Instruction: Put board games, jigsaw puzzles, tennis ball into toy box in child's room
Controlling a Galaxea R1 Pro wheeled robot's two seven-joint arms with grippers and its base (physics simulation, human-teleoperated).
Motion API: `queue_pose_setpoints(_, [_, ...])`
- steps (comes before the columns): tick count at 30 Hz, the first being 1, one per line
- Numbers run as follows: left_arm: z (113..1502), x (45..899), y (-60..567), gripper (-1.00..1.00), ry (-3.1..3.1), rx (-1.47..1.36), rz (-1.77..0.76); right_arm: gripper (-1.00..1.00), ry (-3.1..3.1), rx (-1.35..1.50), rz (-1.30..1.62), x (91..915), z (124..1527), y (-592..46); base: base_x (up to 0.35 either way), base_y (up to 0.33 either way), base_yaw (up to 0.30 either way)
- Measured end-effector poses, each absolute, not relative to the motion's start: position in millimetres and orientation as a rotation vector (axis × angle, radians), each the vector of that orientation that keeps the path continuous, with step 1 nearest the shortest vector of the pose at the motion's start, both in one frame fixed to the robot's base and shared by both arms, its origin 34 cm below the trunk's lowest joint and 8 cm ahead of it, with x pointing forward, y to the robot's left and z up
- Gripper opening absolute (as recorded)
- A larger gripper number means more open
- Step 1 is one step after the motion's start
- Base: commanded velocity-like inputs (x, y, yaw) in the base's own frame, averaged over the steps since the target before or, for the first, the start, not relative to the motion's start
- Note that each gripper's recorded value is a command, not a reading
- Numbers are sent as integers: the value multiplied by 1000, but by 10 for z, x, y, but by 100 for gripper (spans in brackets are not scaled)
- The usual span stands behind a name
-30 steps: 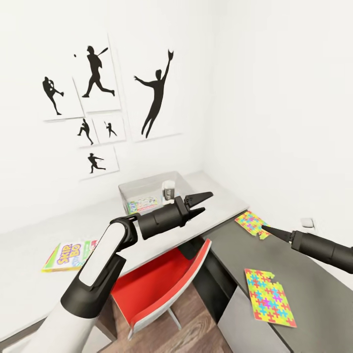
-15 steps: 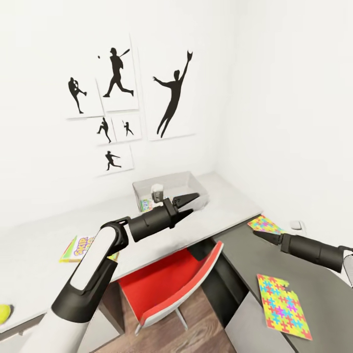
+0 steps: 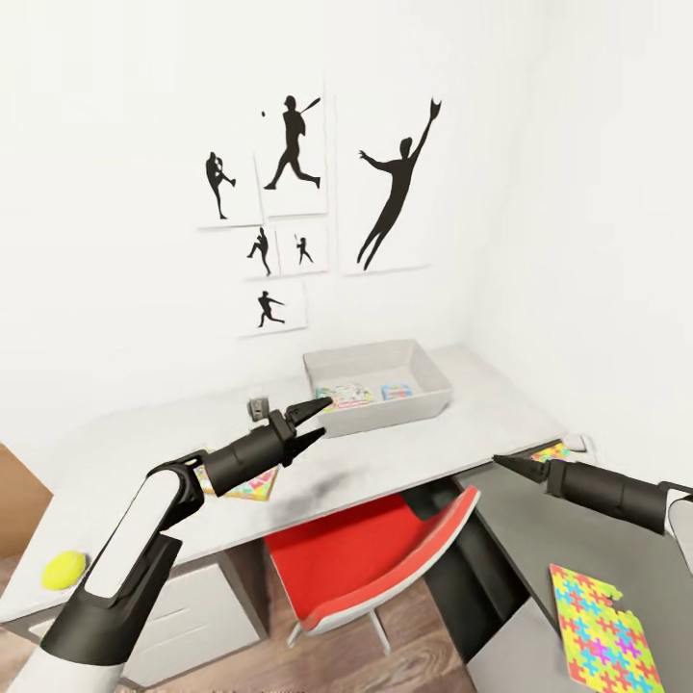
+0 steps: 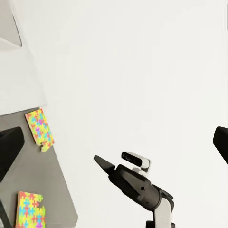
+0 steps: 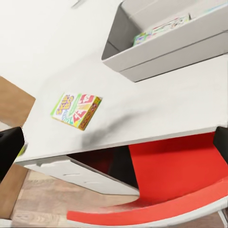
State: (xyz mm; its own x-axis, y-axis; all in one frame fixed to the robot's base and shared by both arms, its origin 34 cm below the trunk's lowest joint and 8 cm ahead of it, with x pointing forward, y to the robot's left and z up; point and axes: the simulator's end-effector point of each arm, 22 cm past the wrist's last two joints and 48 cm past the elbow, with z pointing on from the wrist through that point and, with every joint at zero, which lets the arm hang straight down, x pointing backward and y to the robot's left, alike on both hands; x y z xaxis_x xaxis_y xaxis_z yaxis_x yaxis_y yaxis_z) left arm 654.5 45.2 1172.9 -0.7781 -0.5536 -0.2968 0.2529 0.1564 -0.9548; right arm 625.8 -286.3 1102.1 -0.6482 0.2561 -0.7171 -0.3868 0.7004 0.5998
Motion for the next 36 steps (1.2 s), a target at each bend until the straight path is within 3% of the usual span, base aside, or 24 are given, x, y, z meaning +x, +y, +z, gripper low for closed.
queue_pose_setpoints(12, [11587,6604,928,100,1787,-388,-1646,100,2065,-102,965,6258,11016,-2857,0,0,293])
queue_pose_setpoints(36, [11572,6608,968,100,1783,-400,-1642,100,2067,-103,967,6253,11005,-2842,1,1,294])
